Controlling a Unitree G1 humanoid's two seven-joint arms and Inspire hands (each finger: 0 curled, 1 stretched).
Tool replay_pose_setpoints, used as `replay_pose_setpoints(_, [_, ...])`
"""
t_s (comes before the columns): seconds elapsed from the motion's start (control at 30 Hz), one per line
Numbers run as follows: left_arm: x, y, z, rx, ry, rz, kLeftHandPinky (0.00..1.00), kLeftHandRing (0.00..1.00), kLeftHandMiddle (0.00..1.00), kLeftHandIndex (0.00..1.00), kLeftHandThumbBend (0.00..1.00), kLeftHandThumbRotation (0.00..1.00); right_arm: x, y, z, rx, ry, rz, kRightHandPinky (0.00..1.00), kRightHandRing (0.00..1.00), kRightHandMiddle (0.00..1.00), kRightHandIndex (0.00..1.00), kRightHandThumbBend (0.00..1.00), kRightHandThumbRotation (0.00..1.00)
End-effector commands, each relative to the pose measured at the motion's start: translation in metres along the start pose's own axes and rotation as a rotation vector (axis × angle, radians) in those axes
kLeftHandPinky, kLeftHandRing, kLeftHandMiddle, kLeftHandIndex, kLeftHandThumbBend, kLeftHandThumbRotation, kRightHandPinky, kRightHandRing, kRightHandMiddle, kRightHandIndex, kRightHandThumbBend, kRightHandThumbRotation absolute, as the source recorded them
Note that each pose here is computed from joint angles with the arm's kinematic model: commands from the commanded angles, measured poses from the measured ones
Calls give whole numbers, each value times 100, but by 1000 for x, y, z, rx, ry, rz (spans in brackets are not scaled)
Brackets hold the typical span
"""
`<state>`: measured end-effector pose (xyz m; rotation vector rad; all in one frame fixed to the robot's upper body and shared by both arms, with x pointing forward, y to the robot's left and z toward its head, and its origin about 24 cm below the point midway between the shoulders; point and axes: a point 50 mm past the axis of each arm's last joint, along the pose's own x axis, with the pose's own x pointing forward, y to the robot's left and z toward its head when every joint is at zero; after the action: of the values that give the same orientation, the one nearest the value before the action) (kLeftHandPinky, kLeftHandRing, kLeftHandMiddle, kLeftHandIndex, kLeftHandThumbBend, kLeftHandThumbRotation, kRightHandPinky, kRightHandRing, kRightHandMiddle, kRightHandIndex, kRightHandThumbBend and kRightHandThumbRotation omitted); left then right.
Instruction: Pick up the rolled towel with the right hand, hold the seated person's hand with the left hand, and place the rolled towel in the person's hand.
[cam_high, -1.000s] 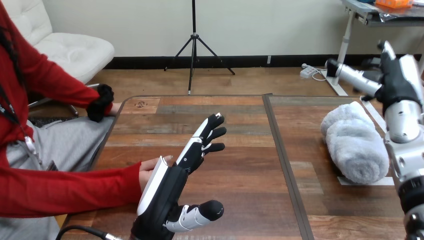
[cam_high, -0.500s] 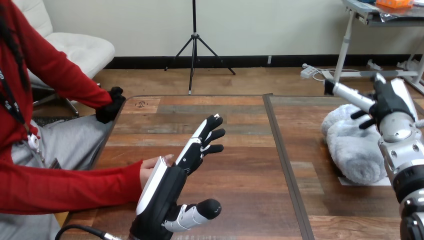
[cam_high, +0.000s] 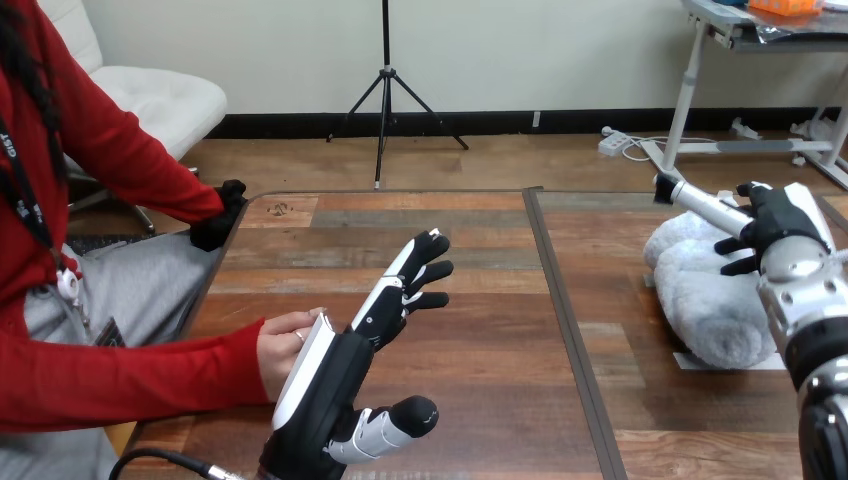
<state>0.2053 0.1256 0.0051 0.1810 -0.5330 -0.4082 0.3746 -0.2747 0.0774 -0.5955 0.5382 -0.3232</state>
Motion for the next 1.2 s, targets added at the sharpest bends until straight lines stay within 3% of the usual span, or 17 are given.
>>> replay_pose_setpoints(0.0, [26, 9, 15, 31, -137, 5, 80, 89, 94, 95, 100, 93, -6, -24, 55, 15, -70, -51, 96, 98, 96, 90, 100, 74])
replay_pose_setpoints(0.4, [25, 7, 16, 21, -140, 7, 81, 90, 94, 95, 100, 93, -5, -19, 43, -113, -2, -86, 98, 100, 97, 88, 100, 84])
replay_pose_setpoints(0.6, [23, 6, 17, 7, -147, 4, 81, 91, 95, 95, 100, 93, -4, -16, 35, -102, 26, -70, 100, 100, 99, 96, 100, 85])
replay_pose_setpoints(0.7, [23, 6, 17, 6, -152, 2, 81, 91, 95, 95, 100, 94, -3, -15, 32, -133, 36, -58, 100, 100, 100, 98, 100, 86])
replay_pose_setpoints(0.8, [22, 6, 17, -4, -151, 4, 81, 91, 95, 95, 100, 94, -3, -13, 28, -240, 39, -36, 100, 100, 100, 99, 100, 92])
replay_pose_setpoints(1.17, [20, 7, 18, -5, -158, 4, 81, 91, 95, 95, 100, 95, -1, -6, 15, -286, 66, -10, 100, 100, 100, 100, 100, 97])
